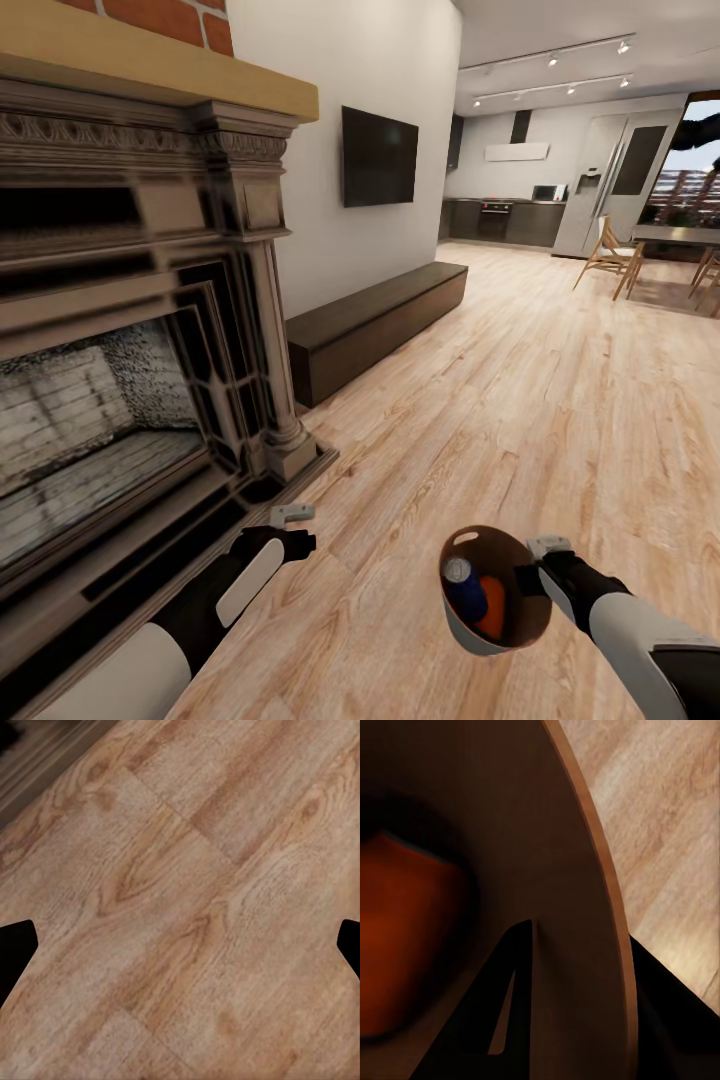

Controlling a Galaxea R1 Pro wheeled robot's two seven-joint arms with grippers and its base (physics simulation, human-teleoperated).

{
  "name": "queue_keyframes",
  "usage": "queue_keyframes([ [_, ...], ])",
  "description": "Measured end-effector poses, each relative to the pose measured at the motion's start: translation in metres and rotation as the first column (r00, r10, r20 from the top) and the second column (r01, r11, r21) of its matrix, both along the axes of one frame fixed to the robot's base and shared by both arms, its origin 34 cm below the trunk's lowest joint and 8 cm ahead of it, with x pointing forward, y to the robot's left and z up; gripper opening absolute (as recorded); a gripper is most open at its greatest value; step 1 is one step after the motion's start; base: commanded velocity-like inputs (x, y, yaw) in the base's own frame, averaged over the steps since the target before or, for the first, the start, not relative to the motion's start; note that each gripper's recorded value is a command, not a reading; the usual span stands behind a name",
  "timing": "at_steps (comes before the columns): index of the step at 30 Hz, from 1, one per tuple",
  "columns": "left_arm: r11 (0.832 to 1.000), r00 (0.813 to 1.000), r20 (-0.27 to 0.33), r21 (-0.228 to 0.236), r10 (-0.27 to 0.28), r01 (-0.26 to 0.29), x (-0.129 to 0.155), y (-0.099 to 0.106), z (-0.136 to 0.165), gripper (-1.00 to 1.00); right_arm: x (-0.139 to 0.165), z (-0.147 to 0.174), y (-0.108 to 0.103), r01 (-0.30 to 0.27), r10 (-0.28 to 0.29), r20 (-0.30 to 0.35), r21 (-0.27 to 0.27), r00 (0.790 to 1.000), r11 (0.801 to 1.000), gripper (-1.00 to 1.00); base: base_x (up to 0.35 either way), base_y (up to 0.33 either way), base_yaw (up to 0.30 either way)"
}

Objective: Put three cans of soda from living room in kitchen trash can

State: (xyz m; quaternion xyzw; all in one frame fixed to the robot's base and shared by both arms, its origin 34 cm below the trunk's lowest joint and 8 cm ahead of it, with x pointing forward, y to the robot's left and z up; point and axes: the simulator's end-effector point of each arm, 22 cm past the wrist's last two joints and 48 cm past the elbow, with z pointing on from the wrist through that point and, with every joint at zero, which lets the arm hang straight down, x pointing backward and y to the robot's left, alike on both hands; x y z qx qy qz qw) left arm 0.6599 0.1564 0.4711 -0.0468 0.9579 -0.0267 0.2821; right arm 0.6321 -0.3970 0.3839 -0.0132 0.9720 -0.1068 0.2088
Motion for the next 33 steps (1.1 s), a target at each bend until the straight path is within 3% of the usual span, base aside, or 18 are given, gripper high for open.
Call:
queue_keyframes([
  [10,1.000,1.000,0.003,0.001,0.001,-0.001,0.001,0.000,0.000,1.00,-0.021,-0.018,0.001,-0.013,0.013,-0.010,-0.003,1.000,1.000,-1.00,0.000,0.000,0.000],
  [26,1.000,1.000,0.009,-0.011,-0.008,0.008,0.001,-0.013,0.003,1.00,-0.031,-0.027,0.003,-0.019,0.019,0.003,0.003,1.000,1.000,-1.00,0.000,0.000,0.000],
  [33,1.000,1.000,0.009,-0.015,-0.010,0.011,-0.003,-0.014,-0.013,1.00,-0.033,-0.041,0.002,-0.022,0.022,0.013,0.002,1.000,1.000,-1.00,0.000,0.000,0.000],
])
